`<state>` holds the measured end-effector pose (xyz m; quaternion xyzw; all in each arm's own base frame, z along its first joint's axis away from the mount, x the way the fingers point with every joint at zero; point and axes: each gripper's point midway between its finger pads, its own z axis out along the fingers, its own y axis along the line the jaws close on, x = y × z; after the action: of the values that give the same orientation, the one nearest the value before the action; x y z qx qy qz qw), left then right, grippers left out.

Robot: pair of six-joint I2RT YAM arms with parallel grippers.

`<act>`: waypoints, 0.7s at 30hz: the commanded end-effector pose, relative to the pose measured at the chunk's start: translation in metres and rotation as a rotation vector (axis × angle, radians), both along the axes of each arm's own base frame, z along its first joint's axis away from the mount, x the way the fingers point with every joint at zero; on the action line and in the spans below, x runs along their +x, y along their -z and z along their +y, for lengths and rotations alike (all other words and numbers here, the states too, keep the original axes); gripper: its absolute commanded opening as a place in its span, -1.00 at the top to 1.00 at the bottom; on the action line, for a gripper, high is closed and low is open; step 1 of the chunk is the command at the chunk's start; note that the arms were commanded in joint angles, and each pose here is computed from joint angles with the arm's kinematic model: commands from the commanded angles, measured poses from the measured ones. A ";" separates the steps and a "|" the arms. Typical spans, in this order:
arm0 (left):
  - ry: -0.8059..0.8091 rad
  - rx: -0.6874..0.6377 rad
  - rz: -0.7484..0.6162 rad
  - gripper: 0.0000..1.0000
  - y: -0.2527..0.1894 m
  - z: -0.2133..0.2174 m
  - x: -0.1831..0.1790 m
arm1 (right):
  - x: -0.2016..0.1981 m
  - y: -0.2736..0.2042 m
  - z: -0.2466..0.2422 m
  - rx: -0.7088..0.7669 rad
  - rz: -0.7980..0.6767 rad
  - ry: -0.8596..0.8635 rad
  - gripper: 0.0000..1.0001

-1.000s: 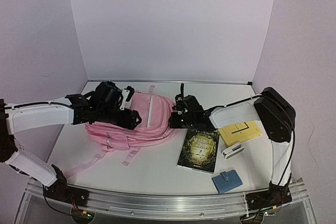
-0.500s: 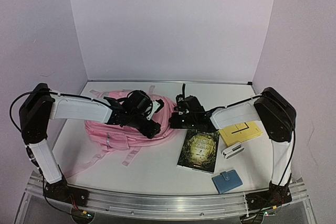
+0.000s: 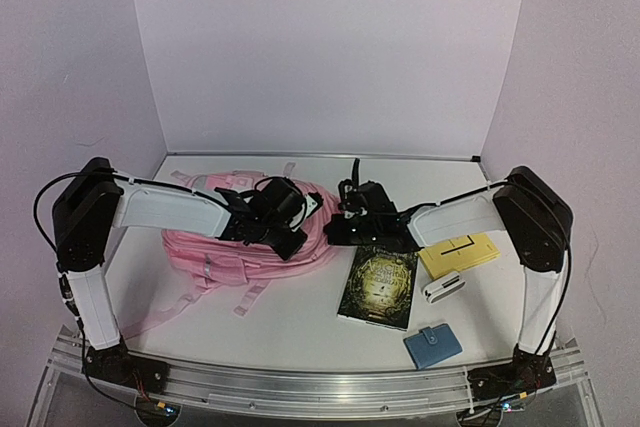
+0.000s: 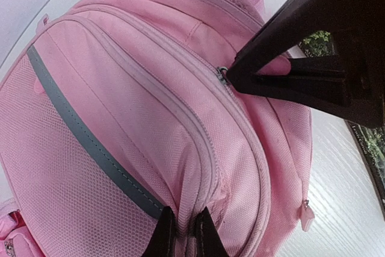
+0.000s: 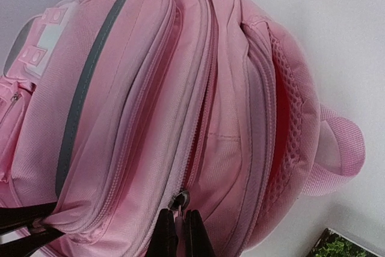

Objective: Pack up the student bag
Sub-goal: Unzip the student bag at the center of the board.

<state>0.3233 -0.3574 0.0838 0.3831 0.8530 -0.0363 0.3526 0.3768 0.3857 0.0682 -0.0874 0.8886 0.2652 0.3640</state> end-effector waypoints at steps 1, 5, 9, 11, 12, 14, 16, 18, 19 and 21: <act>-0.099 -0.154 -0.053 1.00 -0.043 -0.011 0.023 | -0.019 -0.034 0.002 0.060 -0.020 -0.078 1.00; -0.108 -0.246 -0.012 1.00 -0.060 -0.024 0.025 | -0.039 -0.050 0.002 0.100 -0.035 -0.124 1.00; -0.106 -0.308 0.068 1.00 -0.064 -0.037 0.026 | -0.064 -0.061 0.008 0.113 -0.048 -0.153 1.00; -0.114 -0.334 0.093 1.00 -0.066 -0.041 0.028 | -0.074 -0.065 0.010 0.115 -0.056 -0.148 1.00; -0.117 -0.351 0.108 1.00 -0.067 -0.042 0.028 | -0.081 -0.067 0.012 0.117 -0.061 -0.146 1.00; -0.117 -0.388 0.132 1.00 -0.071 -0.046 0.028 | -0.091 -0.071 0.018 0.125 -0.072 -0.141 1.00; -0.114 -0.419 0.158 1.00 -0.074 -0.050 0.025 | -0.099 -0.075 0.027 0.141 -0.089 -0.135 1.00; -0.111 -0.452 0.181 1.00 -0.077 -0.054 0.023 | -0.107 -0.078 0.040 0.162 -0.104 -0.141 1.00; -0.100 -0.468 0.200 1.00 -0.078 -0.057 0.020 | -0.110 -0.081 0.048 0.176 -0.116 -0.145 1.00; -0.104 -0.496 0.221 1.00 -0.079 -0.058 0.017 | -0.114 -0.085 0.065 0.206 -0.130 -0.161 1.00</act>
<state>0.3294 -0.3955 0.1261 0.2784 0.8849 -0.1919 0.3202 0.2834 0.4080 0.1194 -0.1304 0.8586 0.3114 0.3857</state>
